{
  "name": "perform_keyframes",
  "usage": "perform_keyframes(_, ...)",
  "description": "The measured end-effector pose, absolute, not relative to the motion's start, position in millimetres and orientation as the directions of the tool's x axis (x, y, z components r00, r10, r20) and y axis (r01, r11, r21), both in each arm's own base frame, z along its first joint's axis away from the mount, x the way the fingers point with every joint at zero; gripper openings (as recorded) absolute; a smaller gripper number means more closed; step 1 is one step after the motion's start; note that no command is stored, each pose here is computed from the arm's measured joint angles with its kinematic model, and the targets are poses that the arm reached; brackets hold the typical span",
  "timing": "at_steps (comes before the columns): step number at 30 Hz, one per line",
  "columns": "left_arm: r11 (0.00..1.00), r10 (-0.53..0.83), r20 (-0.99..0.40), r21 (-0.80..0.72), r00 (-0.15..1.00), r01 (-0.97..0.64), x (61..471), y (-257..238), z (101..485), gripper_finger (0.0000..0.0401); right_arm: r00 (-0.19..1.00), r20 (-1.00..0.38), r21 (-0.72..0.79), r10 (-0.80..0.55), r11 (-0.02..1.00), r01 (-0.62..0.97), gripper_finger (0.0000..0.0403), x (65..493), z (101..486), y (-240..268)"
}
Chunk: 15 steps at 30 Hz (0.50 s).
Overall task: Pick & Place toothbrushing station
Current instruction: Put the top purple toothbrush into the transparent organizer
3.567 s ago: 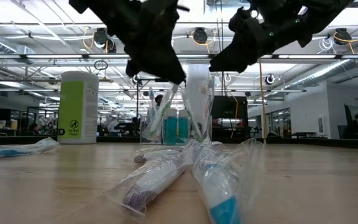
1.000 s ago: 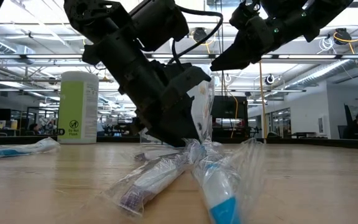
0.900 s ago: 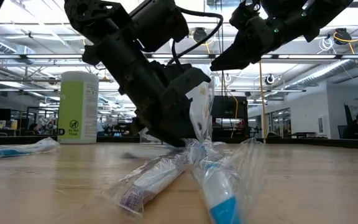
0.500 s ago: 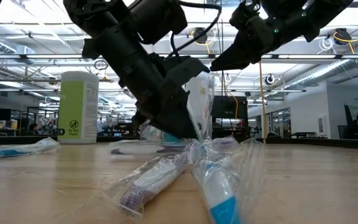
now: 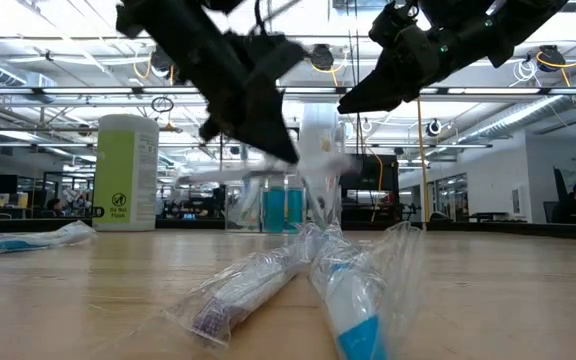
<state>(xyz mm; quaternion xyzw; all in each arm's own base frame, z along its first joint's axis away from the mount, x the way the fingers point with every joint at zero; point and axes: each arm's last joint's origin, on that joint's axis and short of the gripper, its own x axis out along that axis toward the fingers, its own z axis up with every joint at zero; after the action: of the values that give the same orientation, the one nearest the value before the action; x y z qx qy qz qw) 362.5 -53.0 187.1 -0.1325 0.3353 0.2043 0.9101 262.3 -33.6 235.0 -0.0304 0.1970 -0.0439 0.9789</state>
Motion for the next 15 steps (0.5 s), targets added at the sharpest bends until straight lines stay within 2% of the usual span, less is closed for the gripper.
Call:
perform_keyframes(8,0.848,0.433,-0.556,-0.015,0.709,-0.529,342,-42,235,0.0,0.919,-0.383,-0.076,-0.098,0.994,0.074,0.0171,262,235,-34)
perform_keyframes(15,0.823,0.499,-0.527,0.04,0.688,-0.566,333,-36,248,0.0,0.924,-0.369,-0.077,-0.099,0.994,0.075,0.0171,263,236,-34)
